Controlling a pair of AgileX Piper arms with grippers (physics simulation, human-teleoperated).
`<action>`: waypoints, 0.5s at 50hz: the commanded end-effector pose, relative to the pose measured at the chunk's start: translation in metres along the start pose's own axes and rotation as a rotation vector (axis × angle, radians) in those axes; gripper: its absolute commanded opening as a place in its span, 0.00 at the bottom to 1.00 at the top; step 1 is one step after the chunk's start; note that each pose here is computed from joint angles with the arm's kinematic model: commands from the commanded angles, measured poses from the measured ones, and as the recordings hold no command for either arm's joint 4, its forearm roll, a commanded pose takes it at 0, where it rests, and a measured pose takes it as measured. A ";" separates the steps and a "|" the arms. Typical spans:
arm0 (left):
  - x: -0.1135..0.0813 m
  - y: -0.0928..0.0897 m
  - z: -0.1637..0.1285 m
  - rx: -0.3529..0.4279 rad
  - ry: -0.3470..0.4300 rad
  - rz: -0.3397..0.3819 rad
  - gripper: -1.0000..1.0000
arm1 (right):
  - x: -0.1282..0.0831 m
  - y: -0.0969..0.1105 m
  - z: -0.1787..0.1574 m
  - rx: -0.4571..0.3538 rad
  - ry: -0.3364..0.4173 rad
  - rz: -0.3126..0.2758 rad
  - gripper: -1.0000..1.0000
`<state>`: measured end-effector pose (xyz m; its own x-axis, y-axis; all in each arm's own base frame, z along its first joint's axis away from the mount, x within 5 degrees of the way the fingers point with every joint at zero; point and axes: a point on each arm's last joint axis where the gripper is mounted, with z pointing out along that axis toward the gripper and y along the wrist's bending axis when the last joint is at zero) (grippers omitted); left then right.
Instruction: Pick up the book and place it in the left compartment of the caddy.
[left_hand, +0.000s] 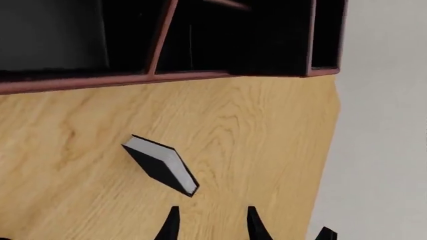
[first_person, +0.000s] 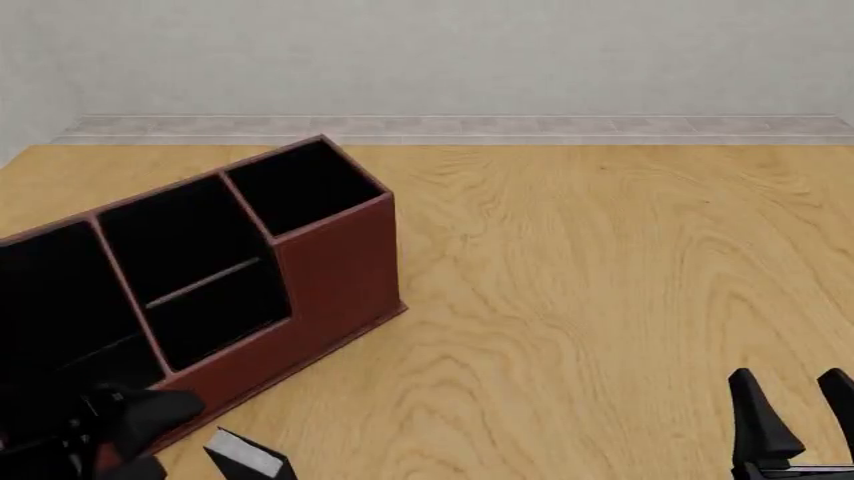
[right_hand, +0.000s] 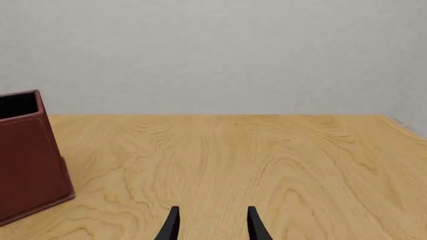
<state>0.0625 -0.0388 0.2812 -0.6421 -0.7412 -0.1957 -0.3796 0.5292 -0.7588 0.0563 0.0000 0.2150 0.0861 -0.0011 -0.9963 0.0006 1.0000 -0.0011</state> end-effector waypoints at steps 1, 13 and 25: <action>0.002 0.009 0.015 -0.017 0.001 -0.045 1.00 | 0.001 0.000 0.000 0.000 0.000 0.000 1.00; 0.005 0.015 0.029 -0.032 0.020 -0.055 1.00 | 0.001 0.000 0.000 0.000 0.000 0.001 1.00; 0.009 0.019 0.043 -0.045 0.041 -0.073 1.00 | 0.001 0.000 0.000 0.000 0.000 0.001 1.00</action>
<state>0.0741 -0.0486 0.2491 -0.6356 -0.7604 -0.1335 -0.4397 0.4986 -0.7470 0.0563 0.0000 0.2150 0.0862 -0.0011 -0.9963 0.0006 1.0000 -0.0011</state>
